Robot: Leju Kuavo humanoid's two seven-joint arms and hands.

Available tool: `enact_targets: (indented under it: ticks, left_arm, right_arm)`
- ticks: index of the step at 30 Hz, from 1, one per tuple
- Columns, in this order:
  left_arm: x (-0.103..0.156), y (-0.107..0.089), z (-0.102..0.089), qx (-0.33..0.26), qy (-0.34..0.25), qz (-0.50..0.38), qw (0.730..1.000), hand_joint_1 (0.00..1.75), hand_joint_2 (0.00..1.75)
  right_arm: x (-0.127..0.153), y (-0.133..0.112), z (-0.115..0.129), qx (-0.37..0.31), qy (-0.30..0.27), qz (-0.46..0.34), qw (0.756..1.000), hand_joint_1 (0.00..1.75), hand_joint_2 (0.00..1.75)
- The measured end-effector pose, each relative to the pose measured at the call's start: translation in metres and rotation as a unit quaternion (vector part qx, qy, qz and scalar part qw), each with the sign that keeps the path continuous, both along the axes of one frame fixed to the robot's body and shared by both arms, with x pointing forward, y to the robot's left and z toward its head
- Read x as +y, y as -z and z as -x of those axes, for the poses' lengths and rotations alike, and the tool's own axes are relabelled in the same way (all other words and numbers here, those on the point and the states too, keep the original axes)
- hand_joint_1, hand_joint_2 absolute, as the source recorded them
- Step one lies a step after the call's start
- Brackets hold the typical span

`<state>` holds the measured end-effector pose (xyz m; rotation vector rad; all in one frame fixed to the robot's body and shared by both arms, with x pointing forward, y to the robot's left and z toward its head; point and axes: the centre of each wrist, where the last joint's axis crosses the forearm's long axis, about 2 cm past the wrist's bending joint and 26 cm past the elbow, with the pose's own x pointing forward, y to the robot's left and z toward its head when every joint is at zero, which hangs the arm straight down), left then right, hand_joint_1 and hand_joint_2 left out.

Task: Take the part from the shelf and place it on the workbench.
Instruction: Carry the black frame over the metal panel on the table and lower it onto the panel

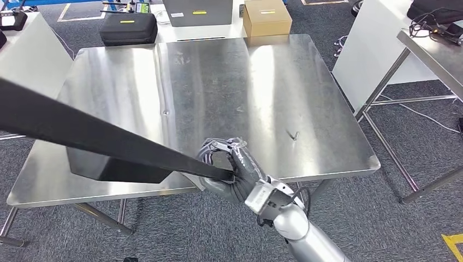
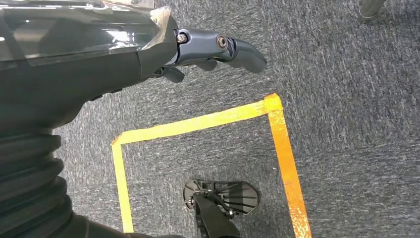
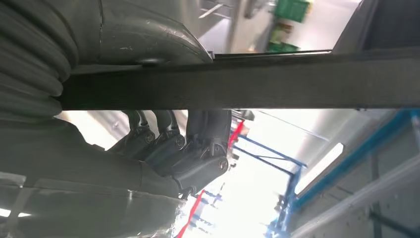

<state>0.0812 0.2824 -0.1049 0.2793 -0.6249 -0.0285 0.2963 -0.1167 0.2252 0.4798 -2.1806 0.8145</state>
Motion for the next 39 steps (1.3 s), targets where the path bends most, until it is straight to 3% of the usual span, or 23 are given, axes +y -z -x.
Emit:
enact_targets:
  ticks: [6, 12, 21, 28, 39]
  left_arm:
    - [-0.001, -0.001, -0.004, -0.004, 0.002, 0.002, 1.000, 0.00, 1.75]
    - [-0.002, -0.001, -0.004, -0.004, 0.003, 0.003, 1.000, 0.00, 1.75]
    - [-0.006, -0.001, -0.006, -0.002, 0.000, 0.007, 1.000, 0.00, 1.75]
    - [-0.008, -0.001, -0.006, 0.002, 0.001, 0.006, 1.000, 0.00, 1.75]
    - [-0.008, -0.001, -0.005, 0.003, -0.002, 0.002, 1.000, 0.00, 1.75]
  right_arm:
    - [0.029, -0.004, -0.022, -0.039, 0.024, 0.102, 0.994, 1.75, 1.75]
    - [0.045, -0.002, -0.032, -0.046, 0.035, 0.143, 0.988, 1.75, 1.75]
    - [0.061, 0.005, -0.073, -0.075, 0.170, 0.254, 0.949, 1.75, 1.75]
    - [0.048, 0.005, -0.108, -0.074, 0.273, 0.328, 0.902, 1.75, 1.75]
    - [0.008, 0.005, -0.139, -0.062, 0.391, 0.397, 0.828, 1.75, 1.75]
